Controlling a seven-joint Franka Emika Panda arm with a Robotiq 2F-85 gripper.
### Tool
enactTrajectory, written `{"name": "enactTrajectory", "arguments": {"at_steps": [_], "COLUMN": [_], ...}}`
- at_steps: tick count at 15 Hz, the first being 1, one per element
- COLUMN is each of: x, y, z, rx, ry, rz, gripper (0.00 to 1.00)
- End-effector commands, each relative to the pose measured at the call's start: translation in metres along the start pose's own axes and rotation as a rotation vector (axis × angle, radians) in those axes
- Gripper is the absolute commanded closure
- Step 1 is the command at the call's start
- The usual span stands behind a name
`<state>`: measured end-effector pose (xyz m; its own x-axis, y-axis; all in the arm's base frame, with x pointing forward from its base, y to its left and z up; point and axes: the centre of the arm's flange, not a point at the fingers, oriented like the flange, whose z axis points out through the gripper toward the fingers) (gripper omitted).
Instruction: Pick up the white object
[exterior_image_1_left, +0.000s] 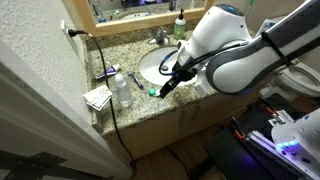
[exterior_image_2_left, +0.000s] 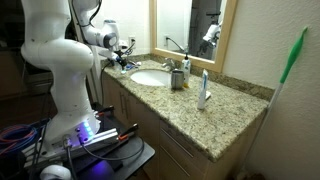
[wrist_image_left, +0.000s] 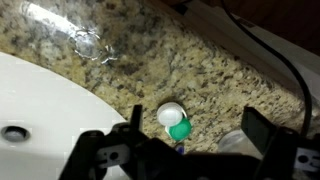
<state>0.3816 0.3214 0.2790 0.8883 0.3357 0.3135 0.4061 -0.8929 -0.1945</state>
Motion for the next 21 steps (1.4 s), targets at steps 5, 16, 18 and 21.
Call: {"name": "enactTrajectory", "arguments": {"at_steps": [5,16,18,21], "x": [0.007,0.060,0.071,0.050], "y": [-0.027,0.001,0.009,0.009], "z": [-0.078,-0.029,0.002,0.000], "rx": [-0.017,-0.013,0.025,0.004], "ry": [0.087,0.083,0.057,0.037], "rz": [0.020,0.144,0.149,0.157], "gripper": [0.00,0.00,0.00,0.00]}}
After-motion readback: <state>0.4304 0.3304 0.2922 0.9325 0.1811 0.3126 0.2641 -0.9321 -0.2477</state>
